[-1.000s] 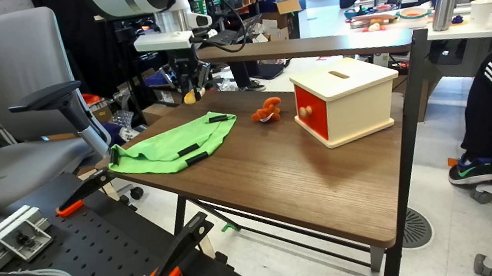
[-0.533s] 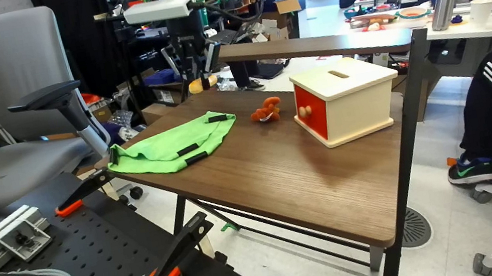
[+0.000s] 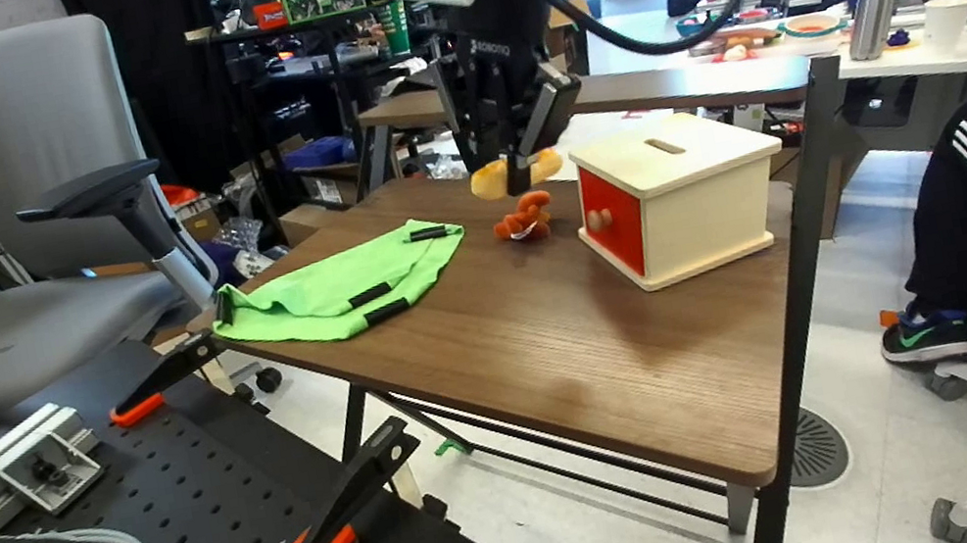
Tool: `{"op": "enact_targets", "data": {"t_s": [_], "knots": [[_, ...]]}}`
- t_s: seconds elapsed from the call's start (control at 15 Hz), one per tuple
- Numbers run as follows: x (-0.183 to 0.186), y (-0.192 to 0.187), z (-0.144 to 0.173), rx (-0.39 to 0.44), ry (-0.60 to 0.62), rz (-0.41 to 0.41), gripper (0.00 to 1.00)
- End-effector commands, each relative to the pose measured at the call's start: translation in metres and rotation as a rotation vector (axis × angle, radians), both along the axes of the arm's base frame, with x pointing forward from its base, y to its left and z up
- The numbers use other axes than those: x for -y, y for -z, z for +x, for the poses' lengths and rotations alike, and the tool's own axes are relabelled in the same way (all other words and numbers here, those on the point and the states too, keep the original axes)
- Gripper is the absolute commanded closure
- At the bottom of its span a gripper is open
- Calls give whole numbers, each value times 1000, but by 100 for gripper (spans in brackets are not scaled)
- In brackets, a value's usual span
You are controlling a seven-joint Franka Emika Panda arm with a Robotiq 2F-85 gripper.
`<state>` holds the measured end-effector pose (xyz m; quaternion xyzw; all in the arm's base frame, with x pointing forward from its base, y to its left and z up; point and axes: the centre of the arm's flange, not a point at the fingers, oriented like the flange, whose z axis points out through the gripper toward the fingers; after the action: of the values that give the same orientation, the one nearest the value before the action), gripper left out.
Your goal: Move the yellow object to the right
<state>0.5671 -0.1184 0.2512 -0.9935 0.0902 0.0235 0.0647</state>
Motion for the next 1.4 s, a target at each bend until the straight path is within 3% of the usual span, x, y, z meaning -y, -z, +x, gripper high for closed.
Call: {"op": "enact_targets", "data": {"t_s": [0.0, 0.33, 0.73, 1.33], "knots": [[61, 5, -40, 35, 147, 76, 90], [113, 26, -53, 41, 314, 88, 90], [126, 64, -40, -60, 503, 17, 90], [133, 115, -16, -159, 637, -47, 90]]}}
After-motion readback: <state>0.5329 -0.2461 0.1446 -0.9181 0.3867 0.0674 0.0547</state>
